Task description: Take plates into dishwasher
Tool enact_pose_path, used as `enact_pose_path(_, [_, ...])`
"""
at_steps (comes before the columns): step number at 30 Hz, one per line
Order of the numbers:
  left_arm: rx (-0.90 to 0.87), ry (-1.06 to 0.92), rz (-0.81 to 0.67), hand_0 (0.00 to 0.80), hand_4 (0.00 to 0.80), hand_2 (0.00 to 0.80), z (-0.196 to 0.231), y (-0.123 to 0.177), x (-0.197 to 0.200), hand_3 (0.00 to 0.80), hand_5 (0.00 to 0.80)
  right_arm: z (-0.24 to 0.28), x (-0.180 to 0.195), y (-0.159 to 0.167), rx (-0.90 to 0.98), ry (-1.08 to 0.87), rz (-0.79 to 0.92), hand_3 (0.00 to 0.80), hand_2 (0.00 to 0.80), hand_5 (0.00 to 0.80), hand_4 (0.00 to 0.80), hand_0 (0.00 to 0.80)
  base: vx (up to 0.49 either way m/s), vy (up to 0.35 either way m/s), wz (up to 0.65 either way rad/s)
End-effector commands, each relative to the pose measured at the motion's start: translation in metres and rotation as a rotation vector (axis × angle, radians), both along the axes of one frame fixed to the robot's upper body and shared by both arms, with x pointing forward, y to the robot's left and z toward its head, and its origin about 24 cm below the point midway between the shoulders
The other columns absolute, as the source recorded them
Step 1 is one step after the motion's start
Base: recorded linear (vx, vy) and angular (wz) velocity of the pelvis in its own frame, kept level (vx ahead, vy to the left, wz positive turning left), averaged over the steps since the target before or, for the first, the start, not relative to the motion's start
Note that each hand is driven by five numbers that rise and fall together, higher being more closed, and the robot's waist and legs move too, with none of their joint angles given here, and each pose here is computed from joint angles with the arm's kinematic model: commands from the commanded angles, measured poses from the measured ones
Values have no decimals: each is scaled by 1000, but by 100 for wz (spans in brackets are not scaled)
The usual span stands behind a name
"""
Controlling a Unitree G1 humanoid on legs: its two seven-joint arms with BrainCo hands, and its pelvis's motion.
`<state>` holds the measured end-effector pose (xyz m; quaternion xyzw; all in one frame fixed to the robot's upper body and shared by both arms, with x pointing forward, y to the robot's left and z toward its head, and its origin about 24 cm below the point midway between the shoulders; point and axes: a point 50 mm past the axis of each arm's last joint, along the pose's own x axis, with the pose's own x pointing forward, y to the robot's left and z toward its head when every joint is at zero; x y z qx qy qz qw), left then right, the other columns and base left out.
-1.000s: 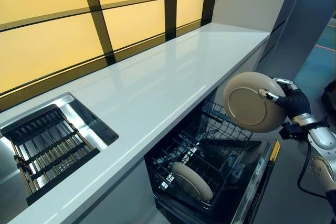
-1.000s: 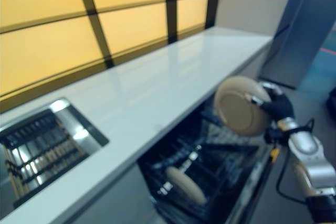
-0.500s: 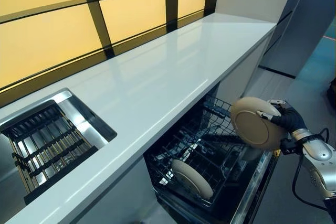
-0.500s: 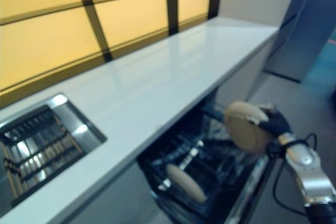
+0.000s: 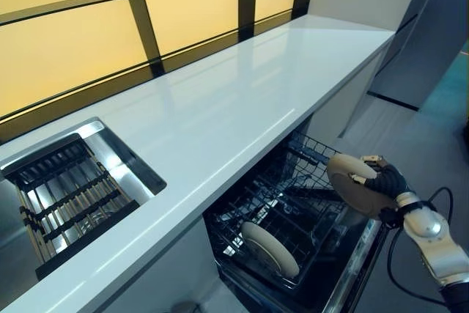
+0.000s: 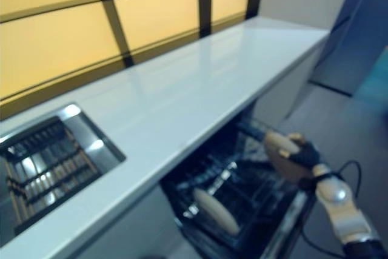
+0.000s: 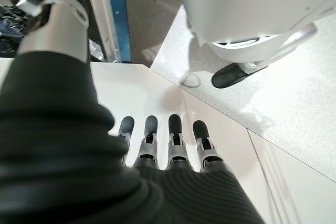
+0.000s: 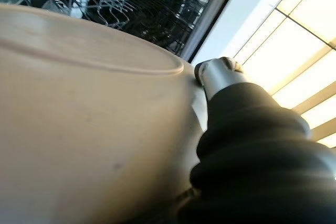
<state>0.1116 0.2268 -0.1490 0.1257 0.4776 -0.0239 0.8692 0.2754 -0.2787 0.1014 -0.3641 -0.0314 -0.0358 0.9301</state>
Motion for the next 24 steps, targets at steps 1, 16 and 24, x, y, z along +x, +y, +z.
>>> enact_pose_path(1, [45,-18,-76,0,0,0,5,5,12,0,0,12,1,19,-74,-141,54,800,800,800,800,800,0,0,0])
enact_pose_path(16, [29,8,-125,0,0,0,1,-6,10,0,0,-29,4,47,-140,-88,6,800,800,800,800,800,12,10,4])
enact_pose_path(24, [16,19,-151,0,0,0,-1,-15,7,0,0,-49,6,57,-122,-45,-12,800,800,800,800,800,0,0,0])
